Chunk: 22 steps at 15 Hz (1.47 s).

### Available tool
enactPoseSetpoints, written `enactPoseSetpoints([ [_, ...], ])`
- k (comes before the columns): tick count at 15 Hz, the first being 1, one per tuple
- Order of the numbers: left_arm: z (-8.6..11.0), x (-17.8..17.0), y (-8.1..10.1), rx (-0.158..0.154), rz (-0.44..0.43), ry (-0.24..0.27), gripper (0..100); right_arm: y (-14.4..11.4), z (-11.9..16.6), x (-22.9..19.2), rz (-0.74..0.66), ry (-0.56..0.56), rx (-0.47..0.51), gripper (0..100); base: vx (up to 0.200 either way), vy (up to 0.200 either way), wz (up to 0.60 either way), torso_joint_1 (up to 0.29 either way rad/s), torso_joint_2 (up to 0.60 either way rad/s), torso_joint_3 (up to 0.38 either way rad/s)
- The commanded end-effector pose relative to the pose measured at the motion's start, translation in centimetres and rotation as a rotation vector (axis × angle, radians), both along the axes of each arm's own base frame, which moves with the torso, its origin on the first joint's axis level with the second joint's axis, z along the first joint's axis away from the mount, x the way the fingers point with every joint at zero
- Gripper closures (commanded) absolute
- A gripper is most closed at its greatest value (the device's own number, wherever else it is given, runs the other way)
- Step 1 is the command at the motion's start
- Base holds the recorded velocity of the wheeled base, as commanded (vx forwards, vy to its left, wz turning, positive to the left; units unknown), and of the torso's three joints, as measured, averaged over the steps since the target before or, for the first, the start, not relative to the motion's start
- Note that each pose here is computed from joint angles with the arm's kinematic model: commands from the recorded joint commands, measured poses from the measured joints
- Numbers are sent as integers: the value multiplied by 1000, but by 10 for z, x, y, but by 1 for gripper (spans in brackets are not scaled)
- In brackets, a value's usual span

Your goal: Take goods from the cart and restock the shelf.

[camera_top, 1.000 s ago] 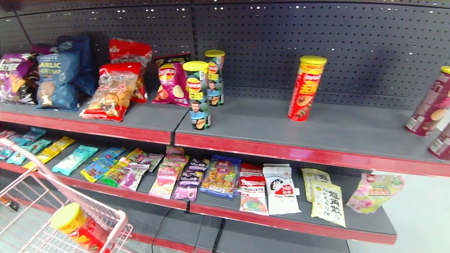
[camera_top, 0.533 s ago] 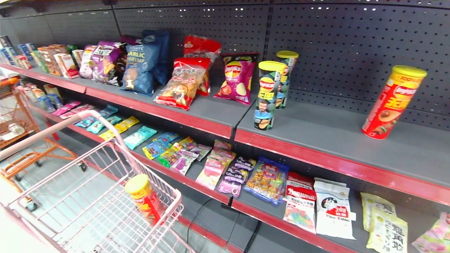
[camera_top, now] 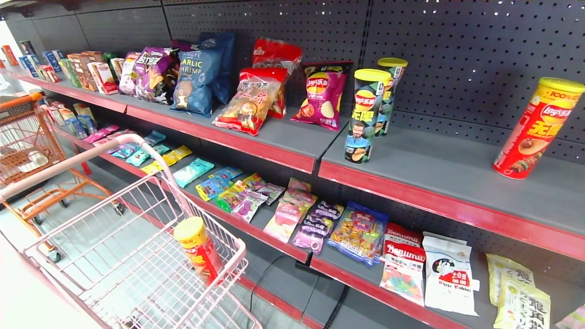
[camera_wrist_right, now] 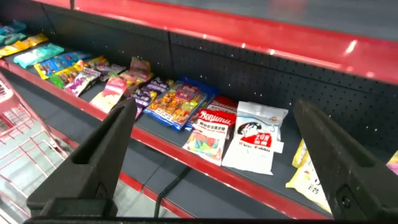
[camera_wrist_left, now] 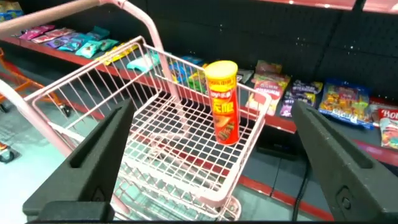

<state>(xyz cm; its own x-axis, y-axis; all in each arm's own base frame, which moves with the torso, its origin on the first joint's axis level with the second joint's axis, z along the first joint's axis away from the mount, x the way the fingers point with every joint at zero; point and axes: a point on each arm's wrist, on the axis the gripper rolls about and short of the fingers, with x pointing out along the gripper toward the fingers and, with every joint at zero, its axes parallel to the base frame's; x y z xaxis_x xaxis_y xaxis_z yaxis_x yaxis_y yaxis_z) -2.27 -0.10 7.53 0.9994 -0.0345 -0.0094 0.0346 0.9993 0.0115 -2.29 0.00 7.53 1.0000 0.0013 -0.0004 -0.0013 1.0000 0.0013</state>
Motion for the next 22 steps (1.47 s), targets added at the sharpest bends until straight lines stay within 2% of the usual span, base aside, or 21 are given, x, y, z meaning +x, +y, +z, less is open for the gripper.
enactPoseSetpoints([
  [1, 0, 0, 0, 0, 1, 0, 0, 0, 0, 0, 0, 1, 0, 0, 0, 0, 0, -173, 452, 271],
  [12, 0, 0, 0, 5, 1, 4, 0, 0, 0, 0, 0, 1, -1, 0, 0, 0, 0, -179, 512, 326],
  [13, 3, -1, 0, 11, -12, -13, 0, 0, 0, 0, 0, 1, -1, 0, 0, 0, 0, -46, 159, 105],
  [14, 21, -3, 0, 11, -16, -48, 0, 0, 0, 0, 0, 1, -1, 0, 0, 0, 0, -22, 85, 71],
  [15, 117, 14, 1, -88, 22, -50, 0, 0, 0, 0, 0, 1, -1, 0, 0, 0, 0, -17, 56, 71],
  [16, 154, 31, 2, -194, 85, -52, 0, 0, 0, 0, 0, 1, -1, 0, 0, 0, 0, 0, 0, 0],
  [17, 179, 71, 5, -259, 196, 16, 0, 0, 0, 0, 0, 1, -1, 0, 0, 0, 0, 0, 0, 0],
  [18, 178, 94, 6, -261, 223, 66, 0, 0, 0, 0, 0, 1, -3, 0, 0, 0, 0, 0, 0, 0],
  [20, 148, 150, 9, -262, 178, 226, 0, 0, 0, 0, 0, 1, -3, 0, 0, 0, 0, 0, 0, 0],
  [21, 126, 167, 8, -270, 125, 308, 0, 0, 0, 0, 0, 0, -3, 0, 0, 0, 0, 0, 0, 0],
  [22, 116, 171, 8, -274, 90, 347, 0, 0, 0, 0, 2, 1, -4, 0, 0, 0, 0, 0, 0, 0],
])
